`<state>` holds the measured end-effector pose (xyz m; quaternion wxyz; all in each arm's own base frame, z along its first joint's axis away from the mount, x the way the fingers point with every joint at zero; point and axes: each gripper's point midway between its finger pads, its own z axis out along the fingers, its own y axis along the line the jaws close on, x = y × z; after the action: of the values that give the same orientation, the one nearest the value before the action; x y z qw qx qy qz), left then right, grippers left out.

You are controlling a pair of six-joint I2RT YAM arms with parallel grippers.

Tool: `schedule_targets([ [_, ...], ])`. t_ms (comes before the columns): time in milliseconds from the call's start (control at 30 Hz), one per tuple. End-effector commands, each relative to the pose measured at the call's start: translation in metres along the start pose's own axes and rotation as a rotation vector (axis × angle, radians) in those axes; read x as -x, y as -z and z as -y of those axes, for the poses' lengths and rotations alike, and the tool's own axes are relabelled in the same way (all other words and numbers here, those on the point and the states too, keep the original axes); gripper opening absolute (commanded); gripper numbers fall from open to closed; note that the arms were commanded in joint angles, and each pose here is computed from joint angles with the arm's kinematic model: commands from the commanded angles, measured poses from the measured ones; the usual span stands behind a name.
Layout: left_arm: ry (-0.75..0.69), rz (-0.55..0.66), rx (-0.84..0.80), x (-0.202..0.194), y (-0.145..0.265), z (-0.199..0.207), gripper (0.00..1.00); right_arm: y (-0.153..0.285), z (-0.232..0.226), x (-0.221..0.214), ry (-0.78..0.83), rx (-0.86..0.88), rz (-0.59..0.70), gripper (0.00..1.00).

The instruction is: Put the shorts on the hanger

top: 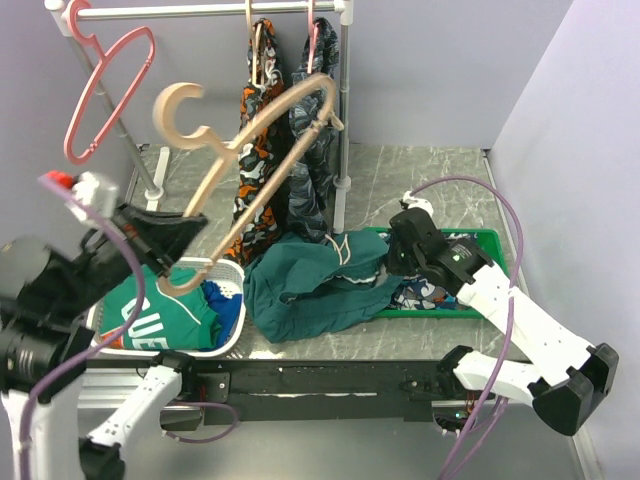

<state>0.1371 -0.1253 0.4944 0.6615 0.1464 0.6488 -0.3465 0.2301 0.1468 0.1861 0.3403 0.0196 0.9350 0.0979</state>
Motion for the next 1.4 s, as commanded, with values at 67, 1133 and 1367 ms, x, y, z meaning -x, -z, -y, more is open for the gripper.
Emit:
schedule_targets([
  [67,-0.001,-0.096,-0.095,-0.011,-0.032,0.008,0.01,0.001,0.002,0.011,-0.099,-0.007,0.09,0.05],
  [1133,-0.034,-0.678,-0.265,-0.172,0.011,0.041,0.01,-0.04,0.014,0.027,-0.098,-0.118,0.026,0.0],
  [1367,-0.066,-0.714,-0.223,-0.188,0.003,0.032,0.01,-0.034,0.011,0.032,-0.086,-0.107,0.023,0.0],
])
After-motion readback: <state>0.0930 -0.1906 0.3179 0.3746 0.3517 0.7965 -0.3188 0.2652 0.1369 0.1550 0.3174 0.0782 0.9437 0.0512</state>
